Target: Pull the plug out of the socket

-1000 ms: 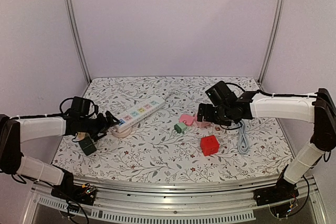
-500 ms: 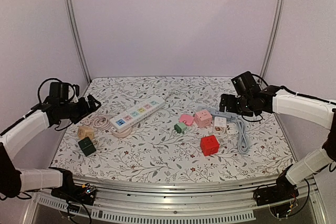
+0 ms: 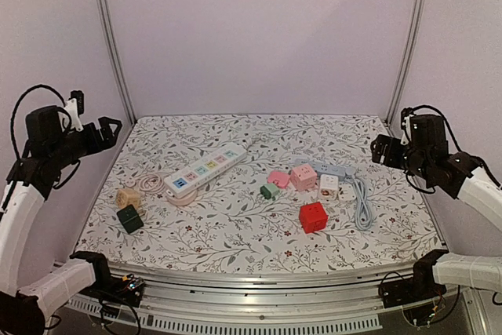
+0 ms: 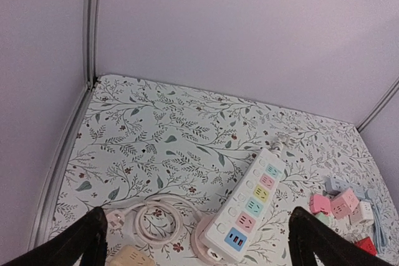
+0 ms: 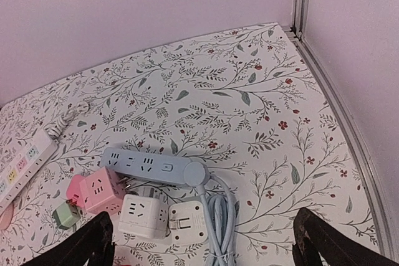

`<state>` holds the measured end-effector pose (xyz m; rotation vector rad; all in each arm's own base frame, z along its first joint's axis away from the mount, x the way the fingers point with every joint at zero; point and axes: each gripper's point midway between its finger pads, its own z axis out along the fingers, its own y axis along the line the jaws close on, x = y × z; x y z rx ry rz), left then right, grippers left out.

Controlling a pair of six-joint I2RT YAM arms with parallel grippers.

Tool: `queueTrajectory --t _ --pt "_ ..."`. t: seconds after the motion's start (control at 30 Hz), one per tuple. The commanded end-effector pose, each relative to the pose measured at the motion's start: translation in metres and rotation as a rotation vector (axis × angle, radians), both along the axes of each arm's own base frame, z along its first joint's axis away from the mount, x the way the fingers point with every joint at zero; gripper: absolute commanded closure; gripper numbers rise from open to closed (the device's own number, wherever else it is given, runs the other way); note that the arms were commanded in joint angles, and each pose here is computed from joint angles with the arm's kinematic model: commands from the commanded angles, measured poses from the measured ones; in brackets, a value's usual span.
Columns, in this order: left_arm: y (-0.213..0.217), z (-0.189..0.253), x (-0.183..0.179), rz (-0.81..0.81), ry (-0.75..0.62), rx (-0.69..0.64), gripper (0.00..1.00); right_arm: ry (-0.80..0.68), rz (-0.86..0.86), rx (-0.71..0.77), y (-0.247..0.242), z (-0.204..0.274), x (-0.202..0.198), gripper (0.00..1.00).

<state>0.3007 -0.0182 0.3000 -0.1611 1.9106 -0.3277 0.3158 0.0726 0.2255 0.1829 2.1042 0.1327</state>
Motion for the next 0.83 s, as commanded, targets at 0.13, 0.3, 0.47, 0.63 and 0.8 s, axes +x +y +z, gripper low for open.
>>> queueTrajectory --t 0.13,0.3,0.47,0.63,0.8 --pt "0.003 -0.028 -0.034 -0.004 -0.002 0.088 0.00 -0.114 -0.018 -0.039 -0.018 -0.006 -0.018 0.01" --pt "0.009 -0.037 -0.047 0.049 0.001 0.062 0.00 -0.125 -0.027 -0.037 -0.022 -0.010 -0.024 0.01" --pt "0.010 -0.037 -0.046 0.061 -0.015 0.042 0.00 -0.138 -0.022 -0.031 -0.021 -0.004 -0.023 0.01" --pt "0.014 -0.036 -0.045 0.086 0.002 0.039 0.01 -0.142 -0.024 -0.033 -0.021 -0.003 -0.024 0.01" --pt "0.015 -0.038 -0.044 0.094 0.014 0.035 0.00 -0.144 -0.023 -0.032 -0.022 -0.003 -0.025 0.01"
